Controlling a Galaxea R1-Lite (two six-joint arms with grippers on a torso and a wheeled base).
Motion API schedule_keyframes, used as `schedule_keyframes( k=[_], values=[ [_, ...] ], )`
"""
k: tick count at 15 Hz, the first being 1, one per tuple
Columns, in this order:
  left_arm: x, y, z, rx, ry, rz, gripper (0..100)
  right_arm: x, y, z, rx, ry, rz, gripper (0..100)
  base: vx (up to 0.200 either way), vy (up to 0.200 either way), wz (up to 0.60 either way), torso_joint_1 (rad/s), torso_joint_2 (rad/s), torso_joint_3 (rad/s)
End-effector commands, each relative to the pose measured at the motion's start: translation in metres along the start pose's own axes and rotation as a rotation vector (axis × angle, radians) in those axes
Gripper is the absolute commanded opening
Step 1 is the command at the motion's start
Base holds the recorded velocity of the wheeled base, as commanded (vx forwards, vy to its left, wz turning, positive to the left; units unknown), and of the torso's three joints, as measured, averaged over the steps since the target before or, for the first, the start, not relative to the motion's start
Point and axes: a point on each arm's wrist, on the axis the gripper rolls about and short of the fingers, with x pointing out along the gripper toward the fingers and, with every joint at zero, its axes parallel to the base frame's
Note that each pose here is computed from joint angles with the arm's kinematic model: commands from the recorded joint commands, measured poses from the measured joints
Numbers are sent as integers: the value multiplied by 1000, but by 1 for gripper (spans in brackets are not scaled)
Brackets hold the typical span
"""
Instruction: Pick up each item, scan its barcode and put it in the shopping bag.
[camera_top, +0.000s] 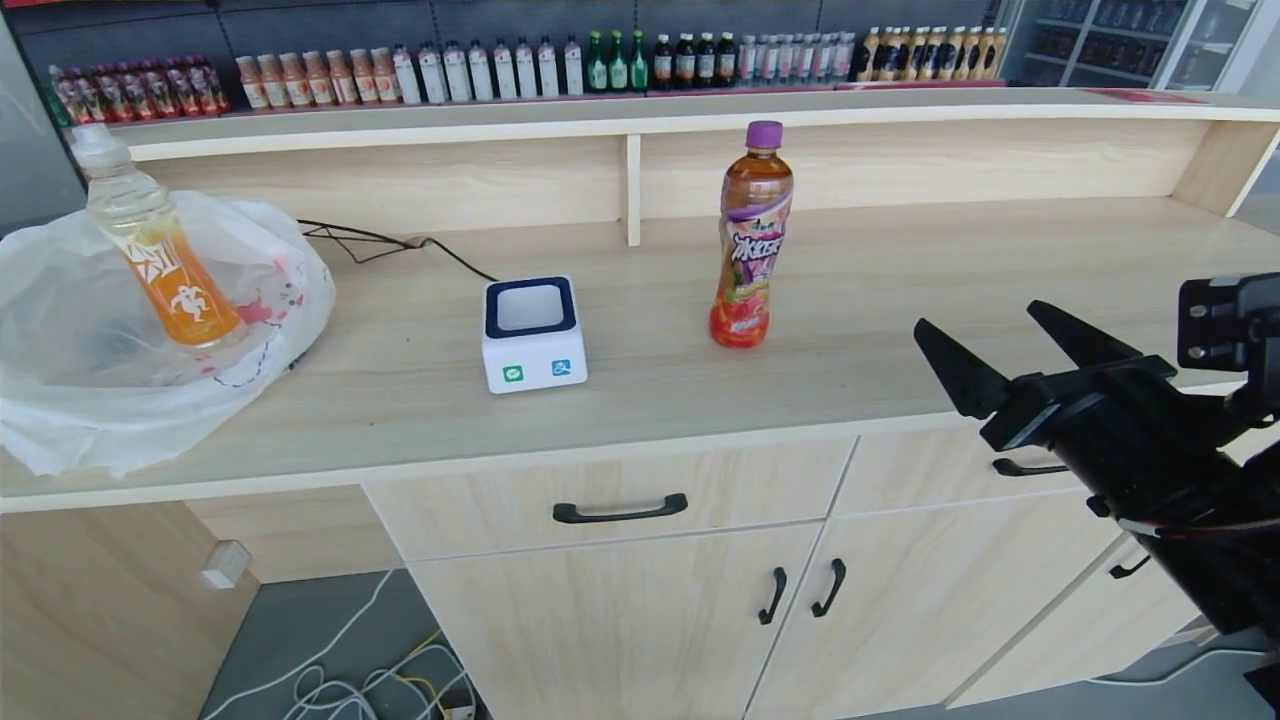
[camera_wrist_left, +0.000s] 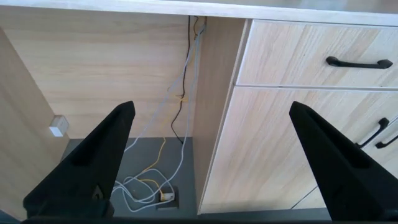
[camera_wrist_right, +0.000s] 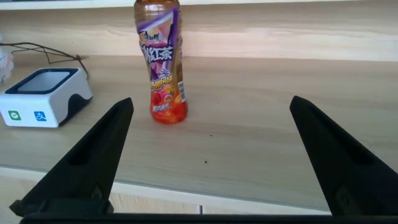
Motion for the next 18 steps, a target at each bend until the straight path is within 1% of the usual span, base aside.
schedule_keyframes(
  k=[1,4,11,12,13,15,16,18],
  values=[
    [0,0,0,-2,1,1,100,0,1,-1,0,1,3,100,0,0,0,0,0,0],
    [0,0,0,-2,1,1,100,1,1,-1,0,3,3,100,200,0,0,-5,-4,5],
    [0,0,0,-2,1,-1,100,5,1,2,0,-15,2,100,0,0,0,0,0,0],
    [0,0,0,0,1,-1,100,14,1,4,-4,-40,-3,100,0,0,0,0,0,0],
    [0,0,0,0,1,-1,100,31,5,13,-10,-101,4,100,0,0,0,0,0,0],
    [0,0,0,0,1,1,100,48,10,24,-9,-153,21,100,0,0,0,0,0,0],
    [0,0,0,0,1,1,100,55,11,27,-10,-119,26,100,0,0,0,0,0,0],
    [0,0,0,0,1,-1,100,69,16,44,-8,-83,60,100,0,0,0,0,0,0]
  ],
)
